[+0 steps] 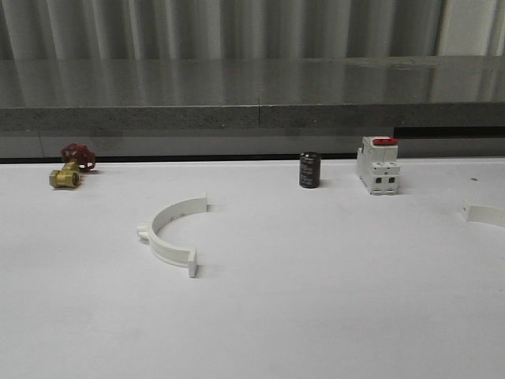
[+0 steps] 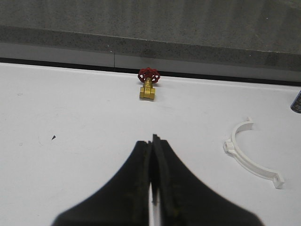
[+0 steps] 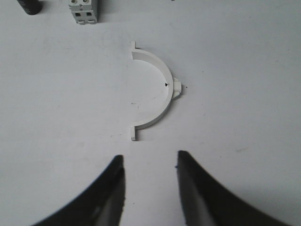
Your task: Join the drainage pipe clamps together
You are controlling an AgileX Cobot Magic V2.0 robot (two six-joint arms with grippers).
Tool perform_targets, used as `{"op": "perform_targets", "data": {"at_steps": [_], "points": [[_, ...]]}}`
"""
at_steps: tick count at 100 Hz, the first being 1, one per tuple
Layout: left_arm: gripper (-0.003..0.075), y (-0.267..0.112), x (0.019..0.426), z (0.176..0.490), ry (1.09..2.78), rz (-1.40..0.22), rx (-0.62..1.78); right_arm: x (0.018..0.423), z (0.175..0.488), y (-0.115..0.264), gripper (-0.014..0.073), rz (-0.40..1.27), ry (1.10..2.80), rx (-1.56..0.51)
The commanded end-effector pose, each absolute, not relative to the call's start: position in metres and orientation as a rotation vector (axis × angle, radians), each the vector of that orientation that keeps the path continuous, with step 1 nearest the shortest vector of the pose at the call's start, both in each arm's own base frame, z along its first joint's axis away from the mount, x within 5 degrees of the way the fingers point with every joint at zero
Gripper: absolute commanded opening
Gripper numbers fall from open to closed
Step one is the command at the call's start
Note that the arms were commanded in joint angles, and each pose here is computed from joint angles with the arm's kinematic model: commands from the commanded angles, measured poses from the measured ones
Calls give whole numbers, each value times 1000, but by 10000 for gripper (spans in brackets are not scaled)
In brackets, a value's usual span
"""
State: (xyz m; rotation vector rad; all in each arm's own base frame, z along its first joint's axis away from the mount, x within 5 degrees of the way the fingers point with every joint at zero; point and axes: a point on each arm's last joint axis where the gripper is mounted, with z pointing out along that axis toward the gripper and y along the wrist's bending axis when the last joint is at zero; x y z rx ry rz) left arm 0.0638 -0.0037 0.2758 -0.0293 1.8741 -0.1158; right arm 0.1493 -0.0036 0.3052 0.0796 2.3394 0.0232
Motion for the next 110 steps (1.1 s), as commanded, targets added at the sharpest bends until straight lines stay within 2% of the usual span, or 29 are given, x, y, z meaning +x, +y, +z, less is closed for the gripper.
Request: {"op": "perform_targets", "data": {"at_steps": [1, 29, 60, 110], "points": [[-21, -4, 65, 291, 1779, -124, -25, 169, 320, -6, 497, 14, 2296, 79], [-21, -4, 65, 291, 1779, -124, -25, 221, 311, -9, 507, 17, 2483, 99], [-21, -4, 65, 291, 1779, -124, -25, 275, 270, -34, 507, 69, 2674, 283], [-21, -4, 65, 291, 1779, -124, -25, 347, 209, -46, 507, 82, 2851, 314]]}}
